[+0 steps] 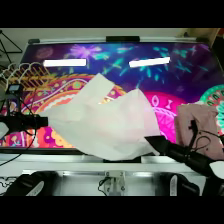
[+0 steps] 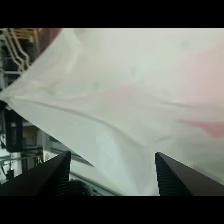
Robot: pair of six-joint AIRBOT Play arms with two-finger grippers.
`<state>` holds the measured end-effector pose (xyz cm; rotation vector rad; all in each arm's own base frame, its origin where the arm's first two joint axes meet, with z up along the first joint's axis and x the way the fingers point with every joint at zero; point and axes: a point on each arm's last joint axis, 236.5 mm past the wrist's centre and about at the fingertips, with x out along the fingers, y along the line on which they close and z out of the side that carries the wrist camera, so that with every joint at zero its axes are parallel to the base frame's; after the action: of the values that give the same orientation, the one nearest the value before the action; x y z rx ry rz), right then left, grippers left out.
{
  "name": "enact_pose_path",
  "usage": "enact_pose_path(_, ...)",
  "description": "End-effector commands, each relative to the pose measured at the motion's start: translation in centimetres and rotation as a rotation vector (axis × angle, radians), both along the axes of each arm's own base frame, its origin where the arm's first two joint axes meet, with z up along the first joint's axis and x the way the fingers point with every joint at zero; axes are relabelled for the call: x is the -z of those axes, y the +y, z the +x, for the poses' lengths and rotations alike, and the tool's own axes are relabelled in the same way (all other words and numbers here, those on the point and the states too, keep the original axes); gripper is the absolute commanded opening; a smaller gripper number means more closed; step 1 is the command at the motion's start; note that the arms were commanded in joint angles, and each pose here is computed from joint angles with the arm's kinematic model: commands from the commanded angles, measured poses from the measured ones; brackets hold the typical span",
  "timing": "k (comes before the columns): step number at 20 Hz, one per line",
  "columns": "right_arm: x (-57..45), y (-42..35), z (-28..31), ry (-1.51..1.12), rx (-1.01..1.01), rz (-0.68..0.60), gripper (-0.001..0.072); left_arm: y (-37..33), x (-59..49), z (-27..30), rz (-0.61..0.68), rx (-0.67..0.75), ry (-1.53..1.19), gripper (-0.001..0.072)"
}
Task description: Fold the shirts.
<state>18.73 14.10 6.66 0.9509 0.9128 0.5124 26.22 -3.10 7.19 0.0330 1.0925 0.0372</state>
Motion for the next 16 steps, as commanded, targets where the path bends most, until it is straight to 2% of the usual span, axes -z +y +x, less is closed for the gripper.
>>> enact_pose_path(1,-7.0,-1.8,3.9,-0.242,0.139,0.008,0.0634,1.1,0.4,-1.2,0.034,-0.02,0.033,0.0051)
enact_pose_path(4,-14.0,-4.9,7.8,-0.406,0.218,-0.092,0.0633,1.0,0.2,-1.2,0.031,-0.02,0.027,0.0051)
enact_pose_path(7,-16.7,-7.1,12.7,-0.4,0.17,-0.127,0.0632,1.0,0.2,-1.1,0.028,-0.021,0.022,0.0051)
enact_pose_path(9,-15.7,-6.2,16.7,-0.344,0.064,-0.13,0.0633,0.8,0.1,-0.9,0.022,-0.019,0.012,0.0051)
enact_pose_path(12,-9.6,1.6,22.4,-0.223,-0.19,-0.242,0.0633,0.0,0.1,-0.8,-0.014,-0.011,0.006,0.0051)
enact_pose_path(16,-2.2,13.8,27.2,-0.138,-0.399,-0.342,0.0633,-0.2,0.1,-0.8,-0.028,-0.023,0.005,0.0051)
